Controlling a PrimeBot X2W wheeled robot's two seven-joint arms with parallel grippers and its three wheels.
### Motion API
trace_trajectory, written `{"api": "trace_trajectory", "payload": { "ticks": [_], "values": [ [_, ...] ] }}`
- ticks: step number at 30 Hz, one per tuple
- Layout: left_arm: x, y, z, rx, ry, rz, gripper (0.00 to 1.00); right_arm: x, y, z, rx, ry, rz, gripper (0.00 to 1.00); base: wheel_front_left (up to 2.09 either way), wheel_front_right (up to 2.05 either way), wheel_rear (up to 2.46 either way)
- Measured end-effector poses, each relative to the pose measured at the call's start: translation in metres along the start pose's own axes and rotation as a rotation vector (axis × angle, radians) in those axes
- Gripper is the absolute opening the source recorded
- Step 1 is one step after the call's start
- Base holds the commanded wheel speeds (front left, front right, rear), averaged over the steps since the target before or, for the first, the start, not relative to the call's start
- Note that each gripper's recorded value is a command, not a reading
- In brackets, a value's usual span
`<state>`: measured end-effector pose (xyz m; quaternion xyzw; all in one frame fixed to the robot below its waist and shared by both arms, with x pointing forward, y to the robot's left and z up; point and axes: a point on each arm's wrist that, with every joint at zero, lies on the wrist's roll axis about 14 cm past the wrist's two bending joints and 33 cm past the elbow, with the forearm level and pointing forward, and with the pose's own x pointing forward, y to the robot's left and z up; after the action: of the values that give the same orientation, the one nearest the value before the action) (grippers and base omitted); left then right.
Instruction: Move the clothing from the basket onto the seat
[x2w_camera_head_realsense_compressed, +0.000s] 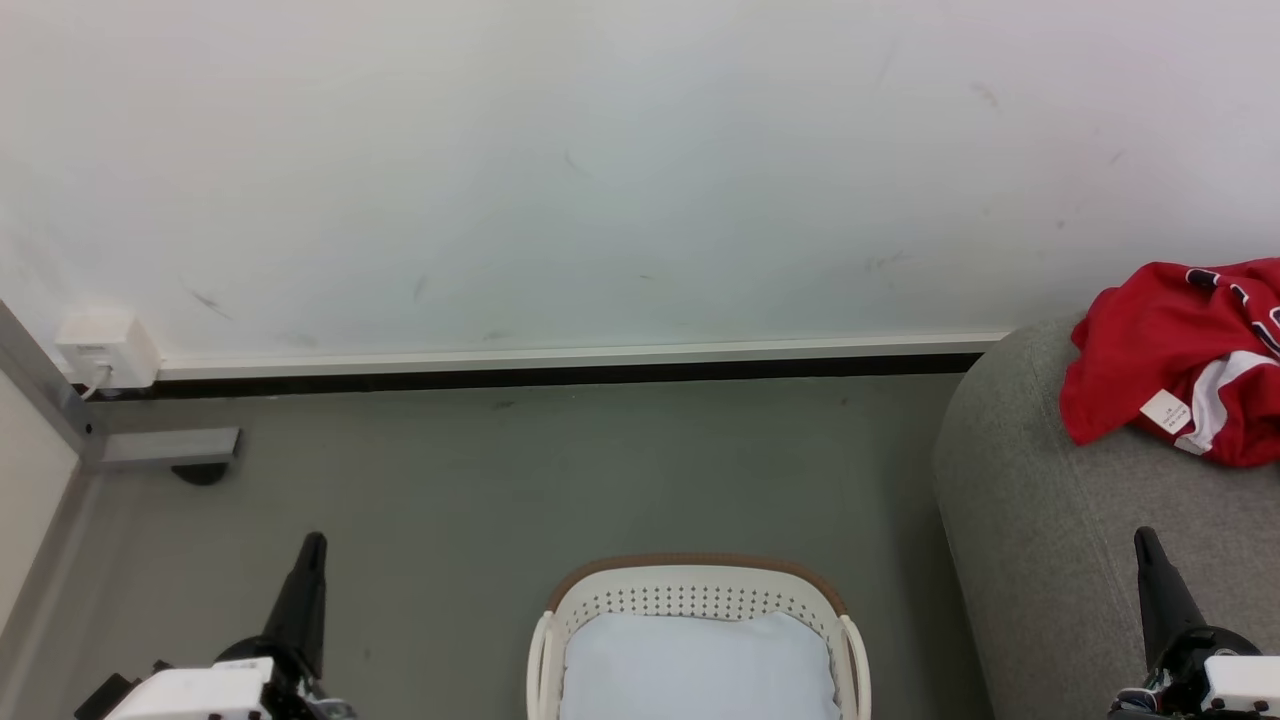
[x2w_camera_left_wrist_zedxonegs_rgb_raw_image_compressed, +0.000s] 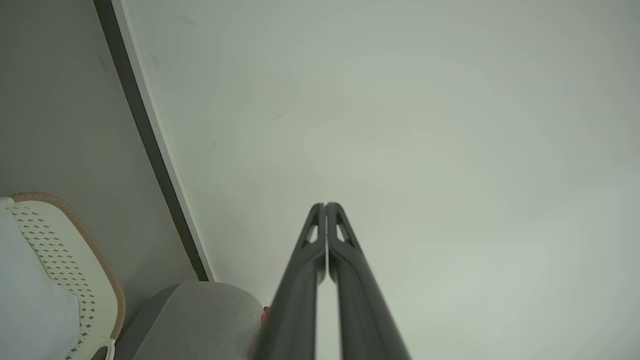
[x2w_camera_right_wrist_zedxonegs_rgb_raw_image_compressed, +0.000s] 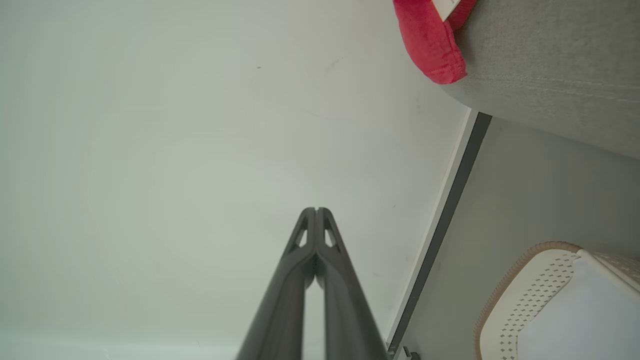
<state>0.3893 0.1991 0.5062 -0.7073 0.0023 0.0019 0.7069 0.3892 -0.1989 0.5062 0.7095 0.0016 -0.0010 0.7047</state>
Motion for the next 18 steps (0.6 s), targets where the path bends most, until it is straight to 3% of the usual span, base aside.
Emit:
{"api": "trace_trajectory", "payload": {
  "ticks": [18],
  "values": [
    [0.0,0.0,0.0,0.0,0.0,0.0,0.0,0.0,0.0001,-0.0001,0.0,0.0,0.0,0.0,0.0,0.0,0.0]
  ]
}}
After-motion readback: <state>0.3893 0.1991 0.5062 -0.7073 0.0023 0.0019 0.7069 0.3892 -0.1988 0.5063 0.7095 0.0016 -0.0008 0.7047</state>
